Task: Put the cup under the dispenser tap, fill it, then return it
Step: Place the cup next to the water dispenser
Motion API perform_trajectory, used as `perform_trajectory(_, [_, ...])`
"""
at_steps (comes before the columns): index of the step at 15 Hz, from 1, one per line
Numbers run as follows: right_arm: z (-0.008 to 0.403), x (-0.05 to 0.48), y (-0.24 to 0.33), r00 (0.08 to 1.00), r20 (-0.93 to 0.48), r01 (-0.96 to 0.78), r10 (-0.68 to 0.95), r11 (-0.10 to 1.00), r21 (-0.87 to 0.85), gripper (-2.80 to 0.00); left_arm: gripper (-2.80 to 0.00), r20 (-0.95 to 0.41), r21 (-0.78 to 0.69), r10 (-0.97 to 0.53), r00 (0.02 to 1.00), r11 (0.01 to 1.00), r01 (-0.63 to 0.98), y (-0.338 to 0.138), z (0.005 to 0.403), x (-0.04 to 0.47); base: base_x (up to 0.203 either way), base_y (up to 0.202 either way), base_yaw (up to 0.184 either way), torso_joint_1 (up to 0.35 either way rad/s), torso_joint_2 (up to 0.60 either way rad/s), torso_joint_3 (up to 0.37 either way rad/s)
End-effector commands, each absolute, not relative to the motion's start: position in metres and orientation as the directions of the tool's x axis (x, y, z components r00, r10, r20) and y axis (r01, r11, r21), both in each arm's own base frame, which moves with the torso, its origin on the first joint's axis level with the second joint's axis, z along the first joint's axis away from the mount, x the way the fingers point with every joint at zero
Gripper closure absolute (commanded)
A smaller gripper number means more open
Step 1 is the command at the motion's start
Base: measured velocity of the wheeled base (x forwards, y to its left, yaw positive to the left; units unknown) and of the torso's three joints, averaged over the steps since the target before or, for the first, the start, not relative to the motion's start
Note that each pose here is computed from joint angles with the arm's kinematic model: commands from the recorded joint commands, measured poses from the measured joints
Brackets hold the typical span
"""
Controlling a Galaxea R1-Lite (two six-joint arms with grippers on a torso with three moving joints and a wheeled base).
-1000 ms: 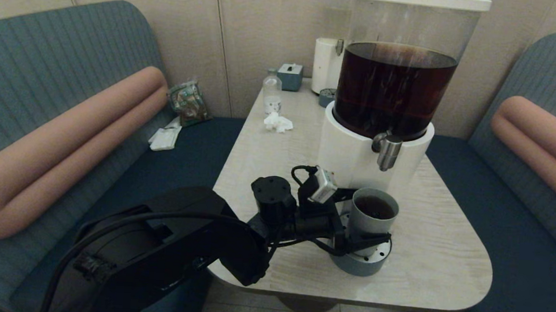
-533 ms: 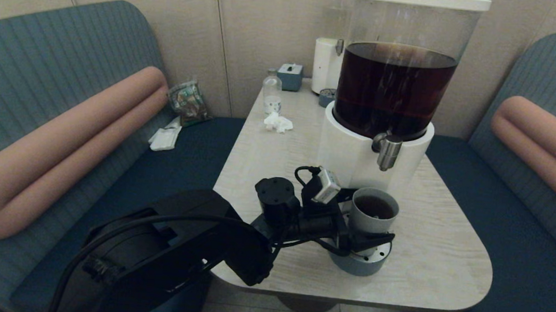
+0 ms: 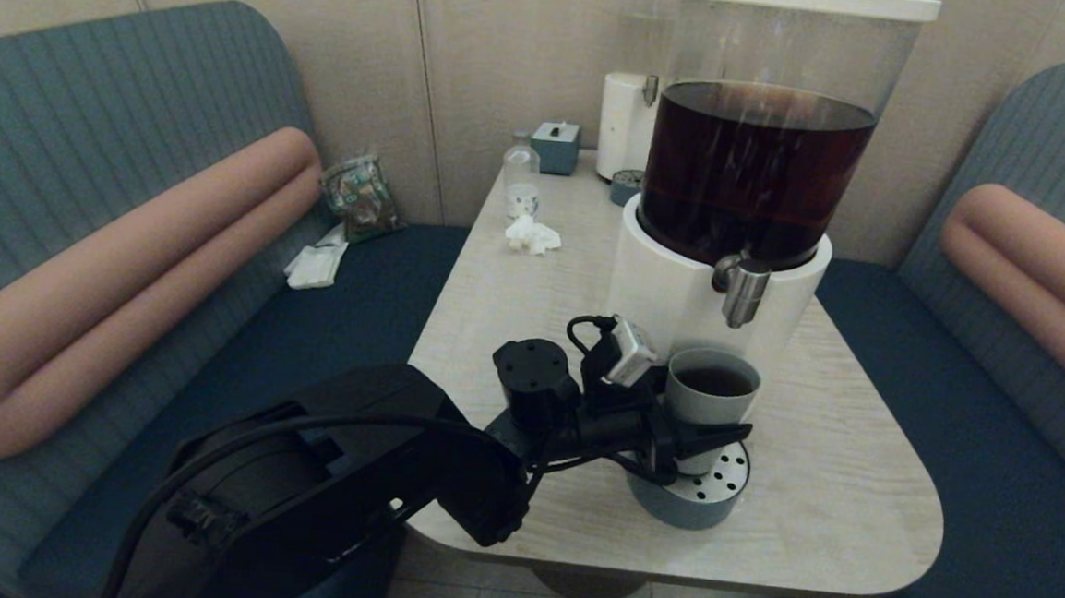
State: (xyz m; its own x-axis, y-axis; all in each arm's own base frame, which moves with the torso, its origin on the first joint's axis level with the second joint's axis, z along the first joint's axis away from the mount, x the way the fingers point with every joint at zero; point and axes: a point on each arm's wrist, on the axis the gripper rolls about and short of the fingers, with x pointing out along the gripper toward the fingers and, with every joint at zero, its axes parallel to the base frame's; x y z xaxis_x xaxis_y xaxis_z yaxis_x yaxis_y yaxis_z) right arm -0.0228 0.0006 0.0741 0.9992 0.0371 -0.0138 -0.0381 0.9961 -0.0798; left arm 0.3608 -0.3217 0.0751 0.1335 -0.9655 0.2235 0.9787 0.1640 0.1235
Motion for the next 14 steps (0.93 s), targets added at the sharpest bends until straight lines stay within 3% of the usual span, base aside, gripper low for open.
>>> perform_trajectory(1, [0.074, -0.023, 0.001, 0.999, -0.012, -0.039, 0.038, 0.996, -0.081, 0.0, 0.0, 0.23, 0.129, -0.966, 0.122, 0.155, 0.979, -0.323, 0.077, 0.358, 0.0, 0.0, 0.0, 0.0, 0.0, 0.0])
perform_trajectory(14, [0.074, -0.023, 0.001, 0.999, -0.012, -0.039, 0.038, 0.996, -0.081, 0.0, 0.0, 0.262, 0.095, -0.955, 0.142, 0.172, 0.98, -0.313, 0.088, 0.343, 0.0, 0.0, 0.0, 0.0, 0.0, 0.0])
